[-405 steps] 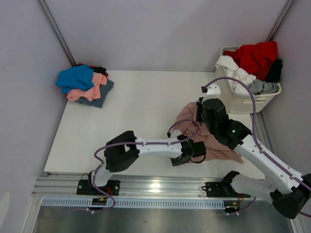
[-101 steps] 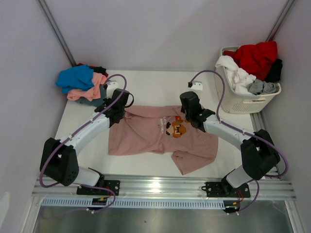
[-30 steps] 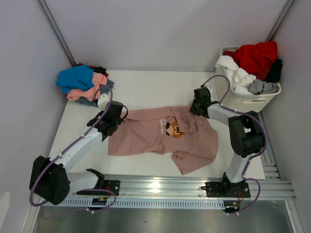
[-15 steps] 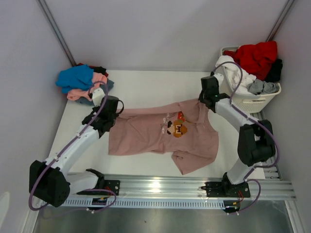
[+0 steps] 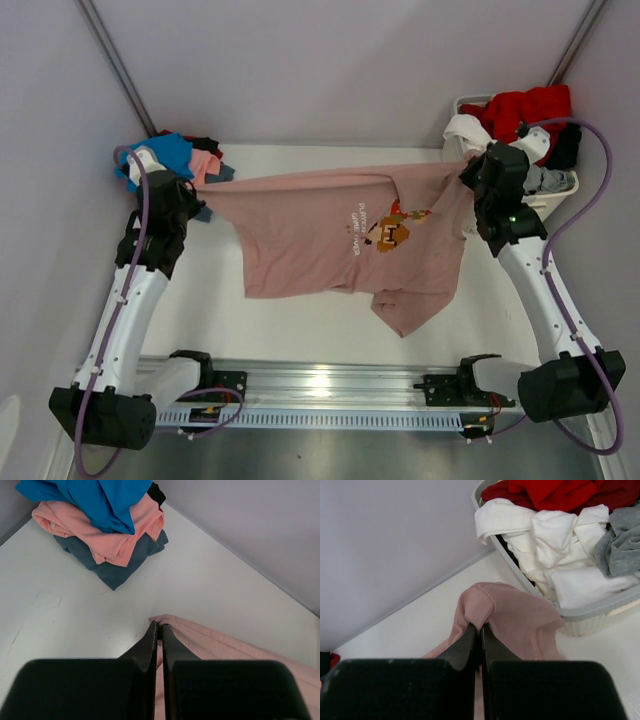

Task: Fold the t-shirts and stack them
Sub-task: Flatten out the tshirt

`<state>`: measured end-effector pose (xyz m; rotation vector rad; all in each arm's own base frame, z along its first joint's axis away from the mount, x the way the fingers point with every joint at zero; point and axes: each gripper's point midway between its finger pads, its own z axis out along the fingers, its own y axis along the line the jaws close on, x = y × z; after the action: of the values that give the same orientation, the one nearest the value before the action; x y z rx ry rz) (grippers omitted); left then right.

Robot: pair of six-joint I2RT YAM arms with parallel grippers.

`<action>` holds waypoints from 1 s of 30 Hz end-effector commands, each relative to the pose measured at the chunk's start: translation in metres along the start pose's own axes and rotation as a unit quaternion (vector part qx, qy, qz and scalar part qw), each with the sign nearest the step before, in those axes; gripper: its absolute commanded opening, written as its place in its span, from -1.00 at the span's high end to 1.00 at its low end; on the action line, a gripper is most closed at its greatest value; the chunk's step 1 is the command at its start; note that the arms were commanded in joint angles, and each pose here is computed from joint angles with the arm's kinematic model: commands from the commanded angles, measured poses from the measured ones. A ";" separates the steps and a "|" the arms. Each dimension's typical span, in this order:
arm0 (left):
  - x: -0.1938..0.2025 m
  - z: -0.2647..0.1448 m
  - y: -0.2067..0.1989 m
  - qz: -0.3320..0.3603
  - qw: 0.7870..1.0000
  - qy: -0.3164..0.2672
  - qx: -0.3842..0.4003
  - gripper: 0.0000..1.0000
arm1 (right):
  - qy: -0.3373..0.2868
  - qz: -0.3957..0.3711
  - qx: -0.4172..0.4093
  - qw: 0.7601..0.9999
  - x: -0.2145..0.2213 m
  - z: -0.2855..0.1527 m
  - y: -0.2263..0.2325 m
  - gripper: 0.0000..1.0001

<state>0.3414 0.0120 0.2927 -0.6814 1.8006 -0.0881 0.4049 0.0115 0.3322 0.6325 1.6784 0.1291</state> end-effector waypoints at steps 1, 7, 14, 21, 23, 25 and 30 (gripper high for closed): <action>-0.046 -0.005 0.054 0.039 0.989 -0.079 -0.119 0.99 | -0.098 -0.002 0.101 0.990 -0.056 -0.005 -0.051 1.00; -0.082 -0.018 0.013 0.085 0.991 -0.100 -0.027 0.99 | -0.144 0.006 0.018 0.989 -0.107 -0.031 -0.013 1.00; -0.139 -0.070 -0.058 0.193 0.963 -0.157 0.102 0.99 | -0.174 -0.023 -0.121 0.977 -0.174 -0.082 0.051 1.00; -0.147 -0.162 -0.108 0.321 0.878 -0.234 0.265 0.99 | -0.233 -0.081 -0.218 0.944 -0.208 -0.168 0.074 1.00; -0.147 -0.182 -0.107 0.332 0.862 -0.253 0.288 0.99 | -0.263 -0.107 -0.208 0.936 -0.217 -0.186 0.067 1.00; -0.156 -0.209 -0.100 0.328 0.847 -0.287 0.304 0.99 | -0.305 -0.102 -0.203 0.925 -0.231 -0.215 0.055 1.00; -0.171 -0.243 -0.085 0.327 0.836 -0.322 0.302 0.99 | -0.349 -0.096 -0.226 0.904 -0.247 -0.259 0.048 1.00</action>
<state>0.2075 -0.0475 0.5333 0.3199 1.2356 -0.0224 0.2248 0.0134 0.5932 0.1322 1.0855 0.1767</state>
